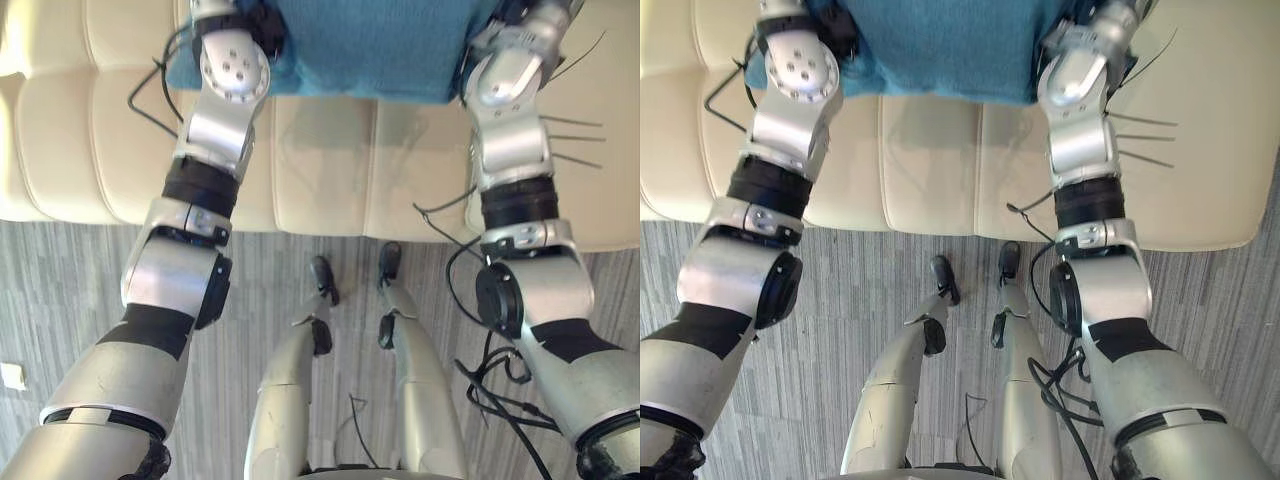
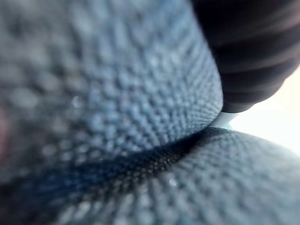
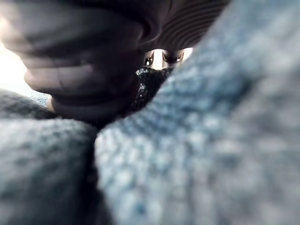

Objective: Pick up cushions and gather them together orderly.

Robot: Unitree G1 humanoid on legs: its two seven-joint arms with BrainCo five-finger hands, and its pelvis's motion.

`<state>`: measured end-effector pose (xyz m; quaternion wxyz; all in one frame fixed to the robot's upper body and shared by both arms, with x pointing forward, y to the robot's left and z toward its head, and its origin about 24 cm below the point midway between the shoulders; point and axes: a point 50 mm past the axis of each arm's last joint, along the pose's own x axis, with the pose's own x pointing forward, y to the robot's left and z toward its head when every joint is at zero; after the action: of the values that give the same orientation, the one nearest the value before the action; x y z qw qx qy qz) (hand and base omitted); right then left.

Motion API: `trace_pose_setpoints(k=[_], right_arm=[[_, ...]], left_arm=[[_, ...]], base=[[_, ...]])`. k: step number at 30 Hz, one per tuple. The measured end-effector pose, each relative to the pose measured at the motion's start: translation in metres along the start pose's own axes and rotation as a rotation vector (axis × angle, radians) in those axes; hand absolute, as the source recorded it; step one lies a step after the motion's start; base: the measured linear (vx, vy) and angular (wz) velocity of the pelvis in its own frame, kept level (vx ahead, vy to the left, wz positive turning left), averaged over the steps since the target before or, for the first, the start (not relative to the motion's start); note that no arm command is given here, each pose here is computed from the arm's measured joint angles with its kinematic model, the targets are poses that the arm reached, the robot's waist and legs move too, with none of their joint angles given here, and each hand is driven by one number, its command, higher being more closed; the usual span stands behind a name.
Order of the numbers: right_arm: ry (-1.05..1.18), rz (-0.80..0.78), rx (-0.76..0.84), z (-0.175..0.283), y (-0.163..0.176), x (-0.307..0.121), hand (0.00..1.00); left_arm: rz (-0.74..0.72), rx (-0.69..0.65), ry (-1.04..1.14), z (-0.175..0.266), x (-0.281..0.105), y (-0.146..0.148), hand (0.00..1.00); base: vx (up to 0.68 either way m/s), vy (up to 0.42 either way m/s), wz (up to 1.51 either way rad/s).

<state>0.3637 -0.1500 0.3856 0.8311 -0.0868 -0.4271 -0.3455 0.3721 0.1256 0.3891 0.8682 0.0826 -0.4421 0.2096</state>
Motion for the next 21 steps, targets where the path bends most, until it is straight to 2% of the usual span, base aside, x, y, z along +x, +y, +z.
trace_pose_setpoints(k=[3,4,5,7,11,15,21], right_arm=[[-0.035,-0.072,0.109,0.039,-0.001,0.024,1.0],[-0.041,-0.08,0.127,0.045,-0.002,0.027,0.0],[-0.065,-0.101,0.154,0.058,-0.006,0.035,0.0],[-0.067,-0.151,0.207,0.07,-0.01,0.041,0.0],[-0.046,-0.15,0.274,0.081,-0.014,0.052,0.0],[0.15,0.095,0.425,0.064,0.003,0.057,0.0],[0.192,0.255,0.436,0.056,0.018,0.05,0.0]], left_arm=[[0.075,-0.036,-0.059,0.035,0.025,0.005,1.0],[0.083,-0.043,-0.073,0.041,0.028,0.006,1.0],[0.102,-0.057,-0.107,0.055,0.035,0.009,0.0],[0.136,-0.088,-0.131,0.069,0.042,0.014,0.0],[0.155,-0.125,-0.13,0.077,0.047,0.019,0.0],[0.041,-0.181,0.022,0.062,0.053,0.011,0.0],[-0.06,-0.127,0.109,0.043,0.05,0.004,0.0]], base=[[0.02,-0.02,0.28],[0.03,-0.006,0.29],[0.03,0.001,0.24],[0.05,0.015,0.26],[0.06,0.026,0.11],[0.09,0.081,0.08],[0.07,0.122,-0.03]])
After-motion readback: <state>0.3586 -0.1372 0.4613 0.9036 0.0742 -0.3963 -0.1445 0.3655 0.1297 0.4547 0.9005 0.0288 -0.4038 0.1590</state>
